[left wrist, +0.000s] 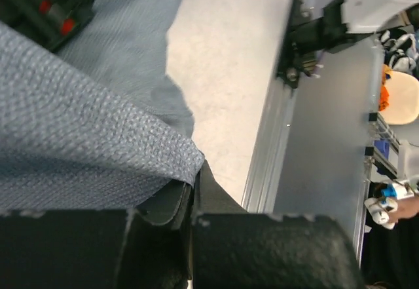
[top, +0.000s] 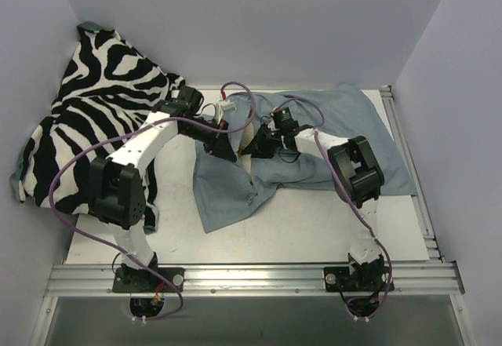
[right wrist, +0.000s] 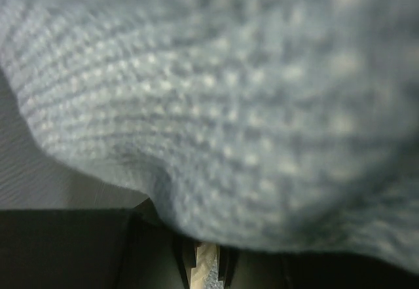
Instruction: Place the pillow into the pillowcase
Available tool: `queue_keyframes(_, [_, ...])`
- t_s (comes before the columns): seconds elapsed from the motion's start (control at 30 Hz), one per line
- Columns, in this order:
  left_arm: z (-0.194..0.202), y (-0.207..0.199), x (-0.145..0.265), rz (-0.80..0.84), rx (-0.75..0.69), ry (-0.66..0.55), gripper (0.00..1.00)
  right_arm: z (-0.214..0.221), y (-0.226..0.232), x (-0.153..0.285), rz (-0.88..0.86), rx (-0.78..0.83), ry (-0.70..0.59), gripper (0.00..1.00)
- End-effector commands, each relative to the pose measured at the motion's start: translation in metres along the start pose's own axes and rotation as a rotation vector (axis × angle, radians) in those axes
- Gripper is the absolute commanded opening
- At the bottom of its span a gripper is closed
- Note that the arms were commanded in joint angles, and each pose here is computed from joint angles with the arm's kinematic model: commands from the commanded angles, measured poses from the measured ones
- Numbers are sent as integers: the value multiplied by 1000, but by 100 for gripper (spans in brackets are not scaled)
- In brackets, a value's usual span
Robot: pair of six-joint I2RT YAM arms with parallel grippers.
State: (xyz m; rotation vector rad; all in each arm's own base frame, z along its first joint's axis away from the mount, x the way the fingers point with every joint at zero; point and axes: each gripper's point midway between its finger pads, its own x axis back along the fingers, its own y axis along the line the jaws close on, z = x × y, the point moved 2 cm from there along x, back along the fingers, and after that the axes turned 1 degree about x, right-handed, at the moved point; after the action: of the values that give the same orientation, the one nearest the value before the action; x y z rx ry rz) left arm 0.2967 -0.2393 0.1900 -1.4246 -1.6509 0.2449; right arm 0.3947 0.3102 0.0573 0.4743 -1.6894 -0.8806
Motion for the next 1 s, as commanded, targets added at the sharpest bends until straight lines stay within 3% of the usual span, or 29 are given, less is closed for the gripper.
queue_keyframes(0.0, [-12, -71, 25, 282, -31, -14, 0, -25, -82, -15, 339, -91, -162, 0])
queue_keyframes(0.07, [-30, -82, 34, 329, -170, -37, 0, -30, -89, -15, 377, -123, -168, 0])
queue_keyframes(0.13, [-35, -98, 44, 390, -53, -37, 0, -41, -89, -10, 411, -109, -199, 0])
queue_keyframes(0.23, [-46, -103, 54, 402, -69, -86, 0, -33, -78, -8, 395, -20, -161, 0])
queue_keyframes(0.33, [-59, -93, 59, 296, -157, -86, 0, -6, -52, 2, 371, 161, -93, 0])
queue_keyframes(0.4, [-71, -61, 50, 139, -142, -102, 0, 21, -40, 16, 316, 228, -13, 0])
queue_keyframes(0.47, [-98, -51, 54, -13, -196, -212, 0, 45, -32, 26, 277, 295, 54, 0])
queue_keyframes(0.5, [-92, -21, 49, -173, -143, -214, 26, 60, -23, 36, 225, 312, 97, 0])
queue_keyframes(0.53, [-94, -20, 49, -200, -156, -229, 41, 66, -17, 42, 199, 352, 113, 0])
queue_keyframes(0.6, [-92, -2, 47, -291, -134, -229, 66, 82, -9, 61, 192, 383, 145, 23])
queue_keyframes(0.7, [-92, 12, 56, -334, -69, -277, 71, 82, -6, 87, 214, 470, 111, 59])
queue_keyframes(0.8, [-84, 13, 73, -346, -12, -357, 75, 73, -5, 114, 310, 575, 108, 58])
queue_keyframes(0.97, [-50, 21, 70, -382, 30, -374, 76, 54, -27, 143, 525, 742, 101, 50])
